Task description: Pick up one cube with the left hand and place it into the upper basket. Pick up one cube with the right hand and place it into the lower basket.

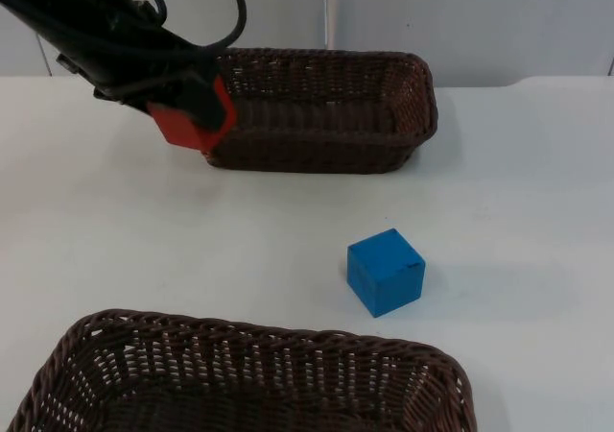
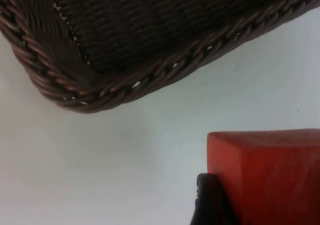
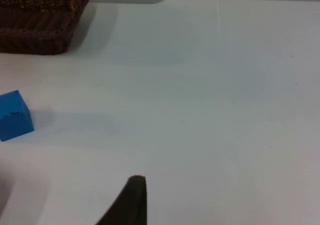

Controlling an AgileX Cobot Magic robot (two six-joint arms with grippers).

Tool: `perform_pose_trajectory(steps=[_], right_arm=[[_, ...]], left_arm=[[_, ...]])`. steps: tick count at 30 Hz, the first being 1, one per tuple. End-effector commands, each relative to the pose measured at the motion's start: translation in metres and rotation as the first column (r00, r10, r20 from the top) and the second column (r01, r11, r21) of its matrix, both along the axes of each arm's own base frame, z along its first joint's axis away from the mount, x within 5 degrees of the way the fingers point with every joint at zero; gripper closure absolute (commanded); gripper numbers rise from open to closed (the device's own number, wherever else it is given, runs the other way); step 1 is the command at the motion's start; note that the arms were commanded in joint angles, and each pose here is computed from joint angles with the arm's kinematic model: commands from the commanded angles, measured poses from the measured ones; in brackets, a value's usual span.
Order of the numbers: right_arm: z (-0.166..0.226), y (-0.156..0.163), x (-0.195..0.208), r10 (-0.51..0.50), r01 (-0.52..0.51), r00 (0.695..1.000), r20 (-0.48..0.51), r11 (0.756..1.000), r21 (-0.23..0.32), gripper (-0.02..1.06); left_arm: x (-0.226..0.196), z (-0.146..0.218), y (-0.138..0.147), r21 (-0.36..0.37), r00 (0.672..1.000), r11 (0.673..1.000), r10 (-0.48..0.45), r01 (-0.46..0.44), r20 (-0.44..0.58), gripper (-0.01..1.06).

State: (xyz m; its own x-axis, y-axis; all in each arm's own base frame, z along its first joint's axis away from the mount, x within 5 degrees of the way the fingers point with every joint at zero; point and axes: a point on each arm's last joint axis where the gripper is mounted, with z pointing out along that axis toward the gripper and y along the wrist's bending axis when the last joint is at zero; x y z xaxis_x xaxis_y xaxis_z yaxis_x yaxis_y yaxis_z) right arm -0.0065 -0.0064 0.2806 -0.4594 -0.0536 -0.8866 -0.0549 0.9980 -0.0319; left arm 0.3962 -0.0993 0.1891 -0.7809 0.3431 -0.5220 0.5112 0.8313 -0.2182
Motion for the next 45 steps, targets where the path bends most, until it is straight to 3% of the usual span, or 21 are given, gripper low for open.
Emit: perform_pose_trajectory(steps=[1, 8, 13, 28, 45], right_arm=[[-0.001, 0.0, 0.0, -0.009, 0.009, 1.0, 0.005, 1.0, -0.003, -0.01], [-0.001, 0.0, 0.0, -0.009, 0.009, 1.0, 0.005, 1.0, -0.003, -0.01], [-0.001, 0.0, 0.0, -0.009, 0.009, 1.0, 0.005, 1.0, -0.003, -0.01], [-0.001, 0.0, 0.0, -0.009, 0.009, 1.0, 0.005, 1.0, -0.003, -0.01], [-0.001, 0.0, 0.0, -0.009, 0.009, 1.0, 0.005, 1.0, -0.003, -0.01]], left_arm=[[0.0, 0.007, -0.004, -0.032, 1.0, 0.999, 0.017, -0.017, 0.012, 1.05], [0.002, 0.009, -0.007, -0.082, 0.999, 0.996, 0.045, -0.044, 0.012, 1.05], [0.008, 0.018, -0.011, -0.147, 0.995, 0.988, 0.053, -0.041, 0.083, 1.05], [0.059, 0.037, -0.037, -0.173, 0.97, 0.985, 0.046, -0.004, 0.238, 1.05], [0.134, -0.036, -0.053, -0.238, 0.971, 0.969, 0.119, -0.068, 0.206, 1.05]])
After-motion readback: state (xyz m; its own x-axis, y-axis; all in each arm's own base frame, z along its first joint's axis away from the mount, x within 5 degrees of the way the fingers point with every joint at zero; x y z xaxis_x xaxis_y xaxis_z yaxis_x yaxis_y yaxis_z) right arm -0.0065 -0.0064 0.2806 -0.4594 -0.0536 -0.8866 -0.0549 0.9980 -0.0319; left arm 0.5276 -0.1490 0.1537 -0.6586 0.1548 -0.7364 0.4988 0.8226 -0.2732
